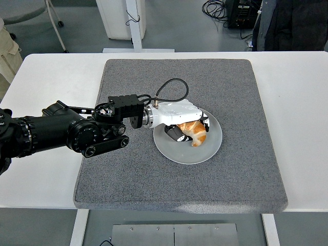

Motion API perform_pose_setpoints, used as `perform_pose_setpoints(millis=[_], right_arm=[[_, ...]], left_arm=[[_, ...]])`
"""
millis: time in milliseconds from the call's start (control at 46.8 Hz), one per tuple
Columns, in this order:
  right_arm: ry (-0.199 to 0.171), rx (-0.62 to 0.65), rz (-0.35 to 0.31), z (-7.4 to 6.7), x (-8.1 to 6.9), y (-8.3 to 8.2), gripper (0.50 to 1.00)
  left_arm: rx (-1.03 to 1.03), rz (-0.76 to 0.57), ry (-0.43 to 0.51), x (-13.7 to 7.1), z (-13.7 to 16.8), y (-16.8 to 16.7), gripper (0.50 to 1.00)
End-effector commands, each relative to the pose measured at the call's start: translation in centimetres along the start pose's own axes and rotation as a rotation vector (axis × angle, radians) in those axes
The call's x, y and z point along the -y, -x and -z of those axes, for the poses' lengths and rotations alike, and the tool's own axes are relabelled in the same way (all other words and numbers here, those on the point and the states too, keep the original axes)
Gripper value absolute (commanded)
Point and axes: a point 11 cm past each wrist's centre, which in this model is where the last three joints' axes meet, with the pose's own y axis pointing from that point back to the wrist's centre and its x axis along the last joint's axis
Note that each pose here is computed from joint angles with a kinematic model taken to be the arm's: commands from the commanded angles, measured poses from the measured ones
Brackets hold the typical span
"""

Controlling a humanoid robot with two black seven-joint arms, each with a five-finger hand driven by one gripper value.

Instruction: Place the bread on the plate

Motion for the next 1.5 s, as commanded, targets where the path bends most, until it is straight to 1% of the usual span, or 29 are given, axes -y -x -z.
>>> perform_pose_setpoints(millis=[0, 150, 256, 299, 321, 342, 385, 449, 470, 534, 577, 598, 705, 1004, 1154, 1218, 1389, 1474], right_arm=[[0.000, 0.000, 0.000, 0.0, 0.0, 0.0, 1.000], [0.000, 0.000, 0.000, 0.0, 0.0, 0.0, 1.000], [0.000, 0.000, 0.000, 0.0, 0.0, 0.0, 1.000], [0.000, 0.000, 0.000, 0.0, 0.0, 0.0, 1.000], [0.000, 0.000, 0.000, 0.0, 0.0, 0.0, 1.000], [0.000, 0.000, 0.000, 0.0, 0.0, 0.0, 1.000], [0.000, 0.000, 0.000, 0.0, 0.0, 0.0, 1.000], [0.000, 0.000, 0.000, 0.0, 0.0, 0.0, 1.000], [0.000, 0.000, 0.000, 0.0, 0.0, 0.0, 1.000], [0.000, 0.000, 0.000, 0.0, 0.0, 0.0, 1.000], [0.000, 0.000, 0.000, 0.0, 0.0, 0.0, 1.000], [0.000, 0.000, 0.000, 0.0, 0.0, 0.0, 1.000], [0.000, 0.000, 0.000, 0.0, 0.0, 0.0, 1.000], [0.000, 0.000, 0.000, 0.0, 0.0, 0.0, 1.000], [0.000, 0.000, 0.000, 0.0, 0.0, 0.0, 1.000], [0.000, 0.000, 0.000, 0.0, 0.0, 0.0, 1.000], [0.000, 0.000, 0.001, 0.0, 0.0, 0.0, 1.000], [0.000, 0.000, 0.000, 0.0, 0.0, 0.0, 1.000]], left_arm=[[-0.001, -0.007, -0.002, 0.0, 0.0, 0.2, 0.500], [-0.002, -0.007, 0.010, 0.5, -0.6, 0.4, 0.500], [0.000, -0.009, 0.002, 0.6, -0.3, 0.3, 0.500], [-0.001, -0.011, -0.002, 0.6, -0.2, 0.2, 0.700], [-0.006, -0.010, -0.003, 0.5, -0.2, 0.3, 0.752], [-0.008, -0.009, -0.003, 0.5, -0.2, 0.5, 0.767], [-0.012, -0.008, -0.005, 0.5, -0.1, 0.6, 0.777], [-0.016, -0.009, -0.009, 0.4, 0.0, 0.6, 0.805], [-0.016, -0.009, -0.011, 0.3, 0.1, 0.6, 0.823], [-0.022, -0.010, -0.015, 0.2, 0.2, 0.5, 0.887], [-0.019, -0.009, -0.014, 0.1, 0.3, 0.4, 0.981], [-0.020, -0.009, -0.014, 0.1, 0.3, 0.3, 0.987], [-0.019, -0.021, -0.016, -0.1, 0.5, -0.6, 0.987], [-0.048, -0.053, -0.027, -0.9, 0.9, -5.6, 0.987], [-0.081, -0.065, -0.026, -1.6, 0.8, -7.4, 0.987], [-0.115, -0.094, -0.019, -1.7, 0.5, -8.6, 0.987], [-0.181, -0.175, -0.027, -2.5, 1.0, -11.9, 0.989], [-0.242, -0.228, -0.038, -3.3, 1.6, -13.5, 0.990]])
